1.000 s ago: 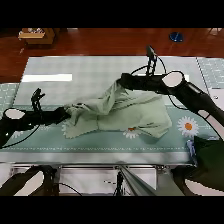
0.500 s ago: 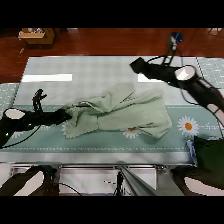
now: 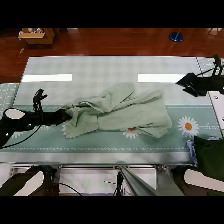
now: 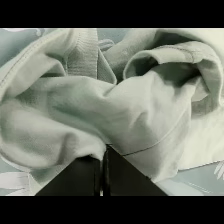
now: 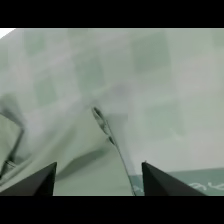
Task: Fold the shirts.
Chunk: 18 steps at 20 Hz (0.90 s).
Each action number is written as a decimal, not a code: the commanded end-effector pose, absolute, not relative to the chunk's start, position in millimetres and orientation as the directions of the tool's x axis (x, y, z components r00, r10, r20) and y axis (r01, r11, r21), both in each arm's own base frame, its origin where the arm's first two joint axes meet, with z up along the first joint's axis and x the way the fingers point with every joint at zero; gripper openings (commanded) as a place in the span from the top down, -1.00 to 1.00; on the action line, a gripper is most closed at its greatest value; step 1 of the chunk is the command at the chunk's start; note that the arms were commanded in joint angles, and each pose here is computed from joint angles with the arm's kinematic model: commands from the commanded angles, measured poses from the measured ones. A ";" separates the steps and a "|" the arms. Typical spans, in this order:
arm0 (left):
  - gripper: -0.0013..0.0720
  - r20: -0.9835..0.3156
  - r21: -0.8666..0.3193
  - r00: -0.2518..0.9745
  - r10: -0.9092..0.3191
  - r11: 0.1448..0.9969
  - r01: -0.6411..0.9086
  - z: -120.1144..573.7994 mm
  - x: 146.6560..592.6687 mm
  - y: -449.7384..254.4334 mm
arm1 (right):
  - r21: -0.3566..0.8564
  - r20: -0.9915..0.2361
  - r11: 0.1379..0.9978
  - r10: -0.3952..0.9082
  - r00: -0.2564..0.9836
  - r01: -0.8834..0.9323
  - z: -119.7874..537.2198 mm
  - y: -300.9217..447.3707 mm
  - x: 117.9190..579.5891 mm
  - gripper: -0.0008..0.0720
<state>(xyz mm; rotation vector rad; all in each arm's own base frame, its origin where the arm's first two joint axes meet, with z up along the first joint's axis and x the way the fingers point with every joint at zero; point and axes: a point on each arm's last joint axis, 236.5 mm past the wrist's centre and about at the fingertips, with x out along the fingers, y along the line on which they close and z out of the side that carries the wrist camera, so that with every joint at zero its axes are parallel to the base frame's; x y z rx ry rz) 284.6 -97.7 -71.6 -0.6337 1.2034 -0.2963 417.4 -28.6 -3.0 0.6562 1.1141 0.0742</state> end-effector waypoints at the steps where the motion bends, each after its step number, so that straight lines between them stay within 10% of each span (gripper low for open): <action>1: 0.89 -0.771 -0.599 0.347 -0.534 0.793 -0.112 -71.5 284.4 -98.1 | 0.537 -0.830 0.803 0.450 0.328 0.257 -32.7 -26.2 393.8 -0.61; 18: 0.89 -0.771 -0.599 0.347 -0.534 0.793 -0.112 -71.5 284.4 -98.1 | 0.633 -0.762 0.735 0.536 0.365 0.243 -73.9 48.4 442.5 -0.49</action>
